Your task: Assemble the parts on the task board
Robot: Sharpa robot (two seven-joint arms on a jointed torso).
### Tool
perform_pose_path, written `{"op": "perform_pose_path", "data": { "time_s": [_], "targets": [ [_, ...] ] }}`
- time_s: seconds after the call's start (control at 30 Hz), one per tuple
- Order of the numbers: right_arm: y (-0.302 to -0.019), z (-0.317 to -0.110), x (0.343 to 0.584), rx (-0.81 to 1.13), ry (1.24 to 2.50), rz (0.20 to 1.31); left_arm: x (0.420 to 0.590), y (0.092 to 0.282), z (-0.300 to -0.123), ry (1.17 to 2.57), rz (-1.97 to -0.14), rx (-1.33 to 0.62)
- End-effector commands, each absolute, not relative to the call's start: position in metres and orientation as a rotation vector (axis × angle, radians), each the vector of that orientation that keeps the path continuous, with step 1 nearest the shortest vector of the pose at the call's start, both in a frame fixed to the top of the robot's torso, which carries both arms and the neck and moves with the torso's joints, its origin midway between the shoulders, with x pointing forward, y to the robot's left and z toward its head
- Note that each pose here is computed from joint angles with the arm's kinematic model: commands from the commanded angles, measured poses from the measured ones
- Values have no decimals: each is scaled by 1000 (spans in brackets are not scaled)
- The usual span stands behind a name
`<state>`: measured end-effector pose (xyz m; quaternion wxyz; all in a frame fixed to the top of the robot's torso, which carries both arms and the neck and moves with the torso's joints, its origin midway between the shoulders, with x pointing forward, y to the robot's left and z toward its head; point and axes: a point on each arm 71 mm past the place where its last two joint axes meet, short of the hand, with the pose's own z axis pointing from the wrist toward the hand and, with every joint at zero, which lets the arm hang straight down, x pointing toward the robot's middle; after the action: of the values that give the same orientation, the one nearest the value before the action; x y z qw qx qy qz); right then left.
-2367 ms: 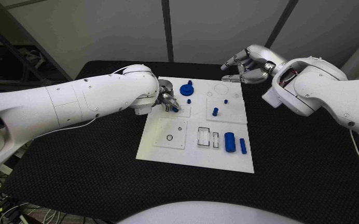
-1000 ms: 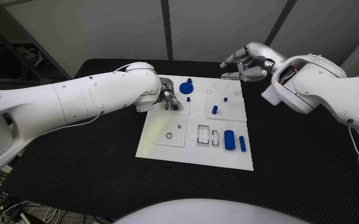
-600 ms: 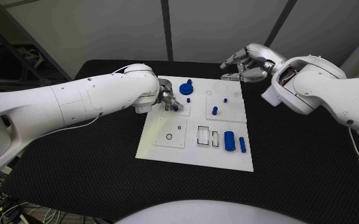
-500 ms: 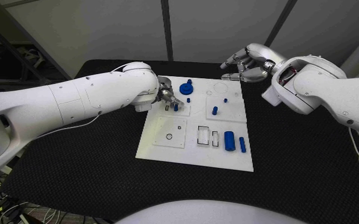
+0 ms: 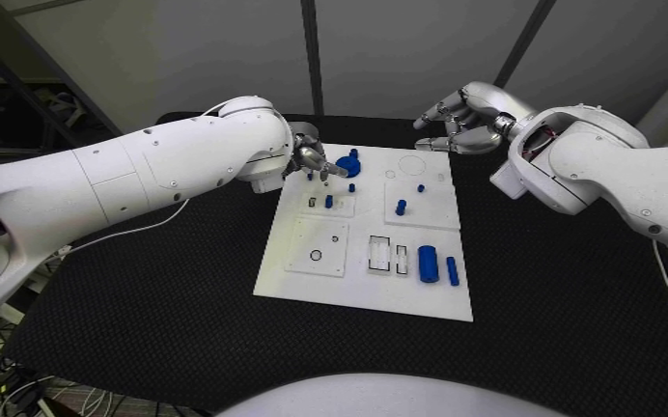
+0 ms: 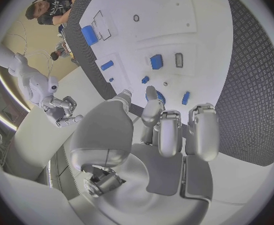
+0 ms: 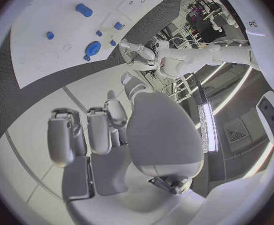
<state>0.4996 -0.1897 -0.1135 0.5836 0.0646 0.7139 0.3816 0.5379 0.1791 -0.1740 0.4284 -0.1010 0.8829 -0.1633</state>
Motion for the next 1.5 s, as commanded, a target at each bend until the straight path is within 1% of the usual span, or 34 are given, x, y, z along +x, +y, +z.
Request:
{"op": "perform_pose_path", "data": {
  "time_s": [0.03,0.2,0.23,0.33,0.5,0.7,1.0,1.5],
  "targets": [
    [-190,-112,500,150,1656,896,540,183,-170,2242,-379,-237],
    [-190,-112,501,151,1656,895,557,191,-164,2247,-348,-255],
    [-190,-112,501,151,1657,895,563,194,-164,2247,-340,-264],
    [-189,-112,501,150,1657,896,574,198,-164,2253,-324,-281],
    [-188,-112,501,149,1659,898,585,200,-168,2275,-297,-294],
    [-187,-112,501,147,1660,900,592,205,-174,2295,-260,-309],
    [-185,-112,501,146,1662,902,601,216,-176,2276,-187,-302],
    [-184,-112,501,144,1663,904,601,220,-182,2339,-148,-274]
  ]
}}
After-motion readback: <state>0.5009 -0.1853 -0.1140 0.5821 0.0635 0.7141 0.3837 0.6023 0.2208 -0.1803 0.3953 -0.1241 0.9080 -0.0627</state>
